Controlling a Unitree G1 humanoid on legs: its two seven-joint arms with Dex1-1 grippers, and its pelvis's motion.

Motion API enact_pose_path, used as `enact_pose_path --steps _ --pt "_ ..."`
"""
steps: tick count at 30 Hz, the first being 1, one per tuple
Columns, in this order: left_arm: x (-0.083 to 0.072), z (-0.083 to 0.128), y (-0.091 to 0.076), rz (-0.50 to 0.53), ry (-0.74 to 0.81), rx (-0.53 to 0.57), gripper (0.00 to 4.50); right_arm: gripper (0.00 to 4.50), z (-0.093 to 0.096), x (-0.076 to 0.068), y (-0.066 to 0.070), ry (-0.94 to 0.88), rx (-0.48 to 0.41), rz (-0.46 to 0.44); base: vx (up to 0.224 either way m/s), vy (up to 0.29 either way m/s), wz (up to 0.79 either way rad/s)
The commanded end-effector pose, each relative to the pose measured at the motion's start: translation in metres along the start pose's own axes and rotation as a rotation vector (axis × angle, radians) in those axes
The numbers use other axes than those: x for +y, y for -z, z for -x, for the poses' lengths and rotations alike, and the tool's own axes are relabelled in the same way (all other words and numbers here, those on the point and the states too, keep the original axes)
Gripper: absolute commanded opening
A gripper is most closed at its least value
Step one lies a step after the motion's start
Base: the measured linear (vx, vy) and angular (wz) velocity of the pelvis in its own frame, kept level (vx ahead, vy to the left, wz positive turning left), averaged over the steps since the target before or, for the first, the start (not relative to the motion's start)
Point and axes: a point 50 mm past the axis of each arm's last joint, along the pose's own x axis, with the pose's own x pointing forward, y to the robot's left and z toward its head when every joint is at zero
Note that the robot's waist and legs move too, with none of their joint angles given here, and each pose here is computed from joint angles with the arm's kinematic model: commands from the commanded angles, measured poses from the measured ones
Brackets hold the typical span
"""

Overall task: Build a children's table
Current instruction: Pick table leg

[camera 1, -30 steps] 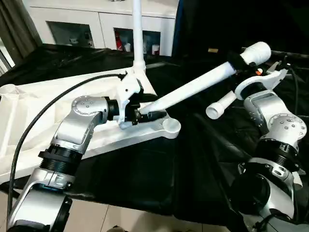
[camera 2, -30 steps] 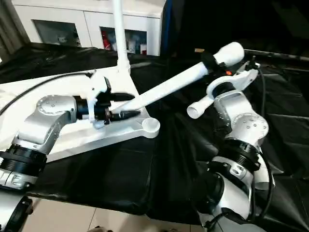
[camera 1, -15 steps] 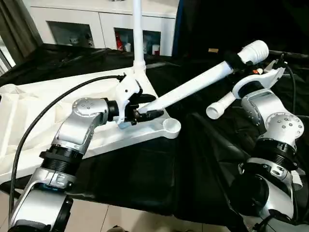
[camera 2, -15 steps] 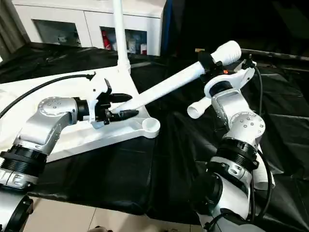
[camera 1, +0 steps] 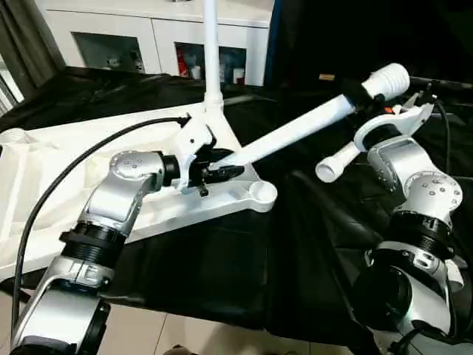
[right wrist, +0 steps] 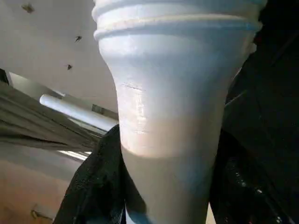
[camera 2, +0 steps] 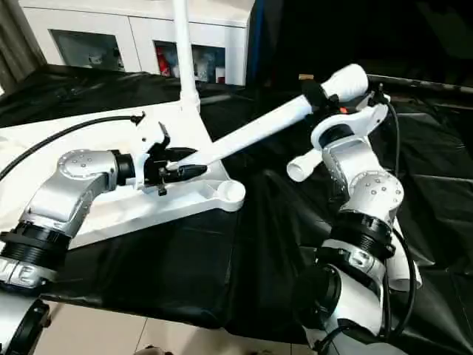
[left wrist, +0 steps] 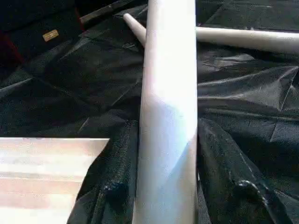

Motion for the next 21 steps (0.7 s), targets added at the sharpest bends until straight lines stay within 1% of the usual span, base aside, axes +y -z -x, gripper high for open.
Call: enact_pose_path --steps 1,4,5,6,8,9,10,11,12,13,14,15,16,17,18,19,20,21 --pt "0.005 0.004 0.002 0.01 -0.025 0.03 1.58 2.56 -0.002 0.008 -0.003 -0.038 -0.015 0.0 0.0 0.0 0.0" --pt "0.007 0.005 -0.002 0.001 -0.023 0.021 1.58 2.64 -0.001 0.008 -0.003 -0.05 -0.003 0.015 0.0 0.0 0.0" --pt "0.008 0.006 -0.003 -0.002 -0.023 0.019 1.57 2.88 0.0 0.007 -0.003 -0.048 0.004 0.029 0.0 0.0 0.0" --pt "0.009 0.006 -0.005 -0.006 -0.026 0.014 1.57 2.97 0.0 0.006 -0.002 -0.045 0.013 0.038 0.0 0.0 0.0" --pt "0.011 0.007 -0.006 -0.007 -0.031 0.011 1.57 2.97 0.002 0.004 -0.001 -0.036 0.026 0.04 0.0 0.0 0.0" --pt "0.011 0.008 -0.007 -0.007 -0.031 0.011 1.56 3.14 0.002 0.004 -0.001 -0.035 0.028 0.041 0.0 0.0 0.0" --pt "0.014 0.01 -0.009 -0.01 -0.034 0.01 1.56 3.28 0.006 -0.001 0.0 -0.024 0.067 0.09 0.0 0.0 0.0" --pt "0.017 0.013 -0.01 -0.016 -0.044 0.013 1.56 3.37 0.011 -0.005 0.002 -0.017 0.117 0.196 0.0 0.0 0.0" --pt "0.018 0.014 -0.01 -0.018 -0.048 0.014 1.56 3.4 0.013 -0.007 0.003 -0.015 0.134 0.231 0.0 0.0 0.0" --pt "0.02 0.015 -0.011 -0.018 -0.052 0.019 1.56 3.46 0.016 -0.011 0.004 -0.002 0.168 0.33 0.0 0.0 0.0" --pt "0.022 0.017 -0.011 -0.019 -0.056 0.024 1.56 3.58 0.021 -0.016 0.005 0.011 0.21 0.551 0.0 0.0 0.0" --pt "0.023 0.018 -0.011 -0.019 -0.058 0.027 1.56 3.72 0.024 -0.02 0.007 0.013 0.25 0.704 0.0 0.0 0.0" --pt "0.023 0.018 -0.011 -0.019 -0.058 0.027 1.56 3.72 0.024 -0.02 0.007 0.013 0.25 0.704 0.0 0.0 0.0" --pt "0.025 0.019 -0.012 -0.017 -0.067 0.029 1.56 3.82 0.027 -0.024 0.009 0.005 0.283 0.819 0.0 0.0 0.0" --pt "0.026 0.02 -0.012 -0.017 -0.069 0.03 1.56 3.82 0.029 -0.031 0.007 0.017 0.298 1.013 0.0 0.0 0.0" --pt "0.027 0.021 -0.012 -0.015 -0.069 0.03 1.56 3.9 0.031 -0.035 0.006 0.008 0.306 1.225 0.0 0.0 0.0" --pt "0.028 0.022 -0.013 -0.012 -0.068 0.03 1.56 4.02 0.032 -0.037 0.005 -0.012 0.307 1.363 0.0 0.0 0.0" --pt "0.028 0.022 -0.013 -0.012 -0.063 0.031 1.56 4.22 0.031 -0.033 0.006 -0.06 0.284 1.482 0.0 0.0 0.0"
